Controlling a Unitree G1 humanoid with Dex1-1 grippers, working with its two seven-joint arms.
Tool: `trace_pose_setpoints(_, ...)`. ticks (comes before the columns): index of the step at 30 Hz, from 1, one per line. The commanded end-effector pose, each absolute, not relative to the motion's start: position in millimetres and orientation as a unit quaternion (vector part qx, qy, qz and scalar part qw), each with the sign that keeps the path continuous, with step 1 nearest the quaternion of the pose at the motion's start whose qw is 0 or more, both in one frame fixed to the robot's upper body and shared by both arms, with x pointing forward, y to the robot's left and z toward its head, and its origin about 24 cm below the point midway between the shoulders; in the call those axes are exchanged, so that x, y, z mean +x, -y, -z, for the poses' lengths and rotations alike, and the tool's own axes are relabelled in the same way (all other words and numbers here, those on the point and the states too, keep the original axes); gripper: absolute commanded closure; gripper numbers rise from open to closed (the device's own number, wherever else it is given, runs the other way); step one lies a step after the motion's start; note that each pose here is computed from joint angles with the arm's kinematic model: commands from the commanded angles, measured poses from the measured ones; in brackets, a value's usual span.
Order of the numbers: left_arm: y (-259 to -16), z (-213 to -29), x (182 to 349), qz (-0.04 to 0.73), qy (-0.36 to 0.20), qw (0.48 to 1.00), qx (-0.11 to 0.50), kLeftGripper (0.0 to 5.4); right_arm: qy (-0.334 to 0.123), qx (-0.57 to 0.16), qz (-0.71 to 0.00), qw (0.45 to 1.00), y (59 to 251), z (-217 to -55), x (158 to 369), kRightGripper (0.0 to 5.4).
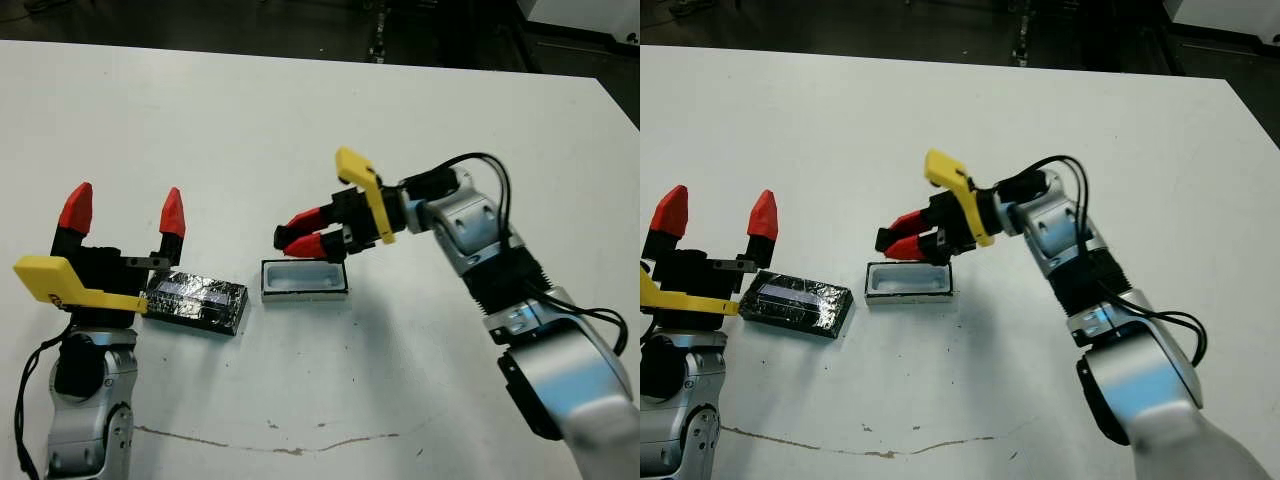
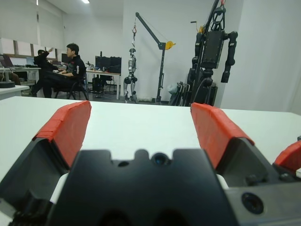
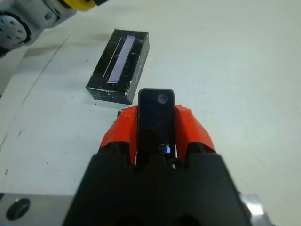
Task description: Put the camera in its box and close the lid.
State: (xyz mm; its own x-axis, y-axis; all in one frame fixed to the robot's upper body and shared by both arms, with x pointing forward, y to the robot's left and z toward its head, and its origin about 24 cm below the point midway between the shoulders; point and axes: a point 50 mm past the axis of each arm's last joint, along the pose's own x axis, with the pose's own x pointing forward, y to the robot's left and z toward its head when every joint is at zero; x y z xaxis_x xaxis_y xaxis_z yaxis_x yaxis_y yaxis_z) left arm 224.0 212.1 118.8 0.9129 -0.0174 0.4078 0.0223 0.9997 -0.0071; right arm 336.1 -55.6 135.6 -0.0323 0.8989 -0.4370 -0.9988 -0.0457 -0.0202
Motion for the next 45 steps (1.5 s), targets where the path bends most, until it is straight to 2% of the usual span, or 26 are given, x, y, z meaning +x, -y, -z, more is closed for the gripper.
trace_pose_setpoints(1,-213.8,-117.2,222.7,0.009,0.205,0.979,-0.001,0.0,-0.15,-0.175,-0.705,0.671,53.7,-130.8,335.6,3.7)
trace_pose_setpoints(10,-212.3,-115.8,223.3,0.019,0.204,0.979,-0.003,0.0,-0.166,-0.174,-0.704,0.669,51.4,-120.6,333.9,3.7)
trace_pose_setpoints(18,-210.9,-114.6,223.2,0.021,0.201,0.979,-0.007,0.0,-0.159,-0.182,-0.705,0.667,51.5,-115.8,330.1,3.71)
trace_pose_setpoints(36,-209.6,-115.1,222.7,0.021,0.2,0.98,0.004,0.0,-0.193,-0.185,-0.683,0.68,68.1,-99.5,324.8,3.71)
trace_pose_setpoints(45,-208.4,-115.6,223.6,0.028,0.202,0.979,-0.004,0.0,-0.189,-0.179,-0.679,0.686,69.3,-104.4,327.4,3.71)
